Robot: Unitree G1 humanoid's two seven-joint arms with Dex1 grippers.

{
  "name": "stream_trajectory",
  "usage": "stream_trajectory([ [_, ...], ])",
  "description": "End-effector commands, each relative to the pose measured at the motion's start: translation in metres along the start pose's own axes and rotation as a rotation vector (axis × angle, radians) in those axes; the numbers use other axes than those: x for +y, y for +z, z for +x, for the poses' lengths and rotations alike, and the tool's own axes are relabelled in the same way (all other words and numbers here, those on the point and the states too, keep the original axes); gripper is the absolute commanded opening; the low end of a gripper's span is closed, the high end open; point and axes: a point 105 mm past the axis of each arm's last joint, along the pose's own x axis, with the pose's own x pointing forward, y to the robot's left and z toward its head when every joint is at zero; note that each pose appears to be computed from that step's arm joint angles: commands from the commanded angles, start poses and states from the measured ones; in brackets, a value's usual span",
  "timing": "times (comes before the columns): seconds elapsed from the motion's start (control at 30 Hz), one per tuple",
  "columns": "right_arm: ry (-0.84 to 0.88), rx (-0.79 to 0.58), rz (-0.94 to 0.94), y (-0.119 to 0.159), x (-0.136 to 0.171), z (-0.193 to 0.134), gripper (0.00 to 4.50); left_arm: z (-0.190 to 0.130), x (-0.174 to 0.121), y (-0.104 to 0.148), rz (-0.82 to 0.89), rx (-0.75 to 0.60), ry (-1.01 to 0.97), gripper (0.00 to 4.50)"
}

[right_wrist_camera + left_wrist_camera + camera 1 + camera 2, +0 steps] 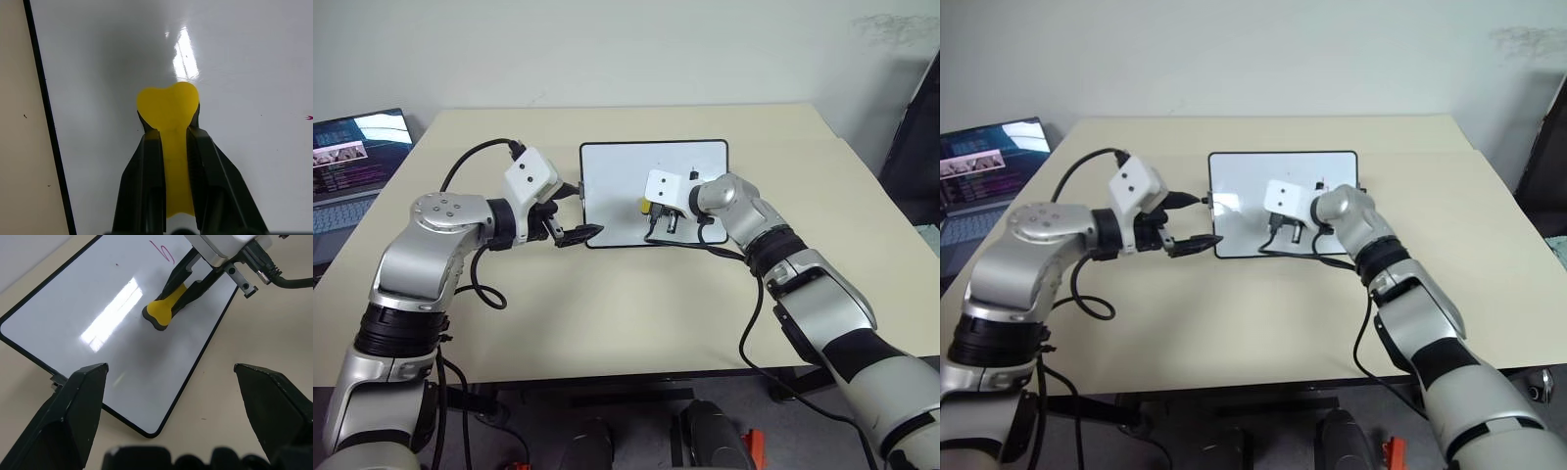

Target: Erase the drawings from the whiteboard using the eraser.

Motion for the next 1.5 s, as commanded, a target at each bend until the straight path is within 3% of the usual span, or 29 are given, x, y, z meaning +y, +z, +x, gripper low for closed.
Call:
stream_trajectory([
  [0.03,-0.122,0.049,0.029,-0.007,-0.025,-0.007,0.29,-0.008,0.006,0.015,0.042,-0.037,0.029,4.5],
  [0.33,-0.365,0.058,0.091,0.019,-0.077,-0.024,0.28,-0.007,0.006,0.016,0.043,-0.039,0.033,4.5],
  [0.57,-0.455,0.065,0.109,0.024,-0.092,-0.031,0.28,-0.008,0.006,0.016,0.041,-0.041,0.035,4.5],
  [0.9,-0.242,0.108,0.039,0.02,-0.051,-0.006,0.28,-0.008,0.006,0.015,0.036,-0.042,0.038,4.5],
  [1.17,-0.035,0.127,0.069,0.005,0.002,0.015,0.26,-0.008,0.007,0.016,0.029,-0.051,0.039,4.5],
  [1.3,-0.029,0.104,0.099,0.008,0.0,0.012,0.25,-0.009,0.007,0.016,0.029,-0.049,0.039,4.5],
  [1.5,-0.087,-0.097,0.227,0.039,-0.044,-0.03,0.25,-0.01,0.009,0.016,0.034,-0.047,0.042,4.5],
])
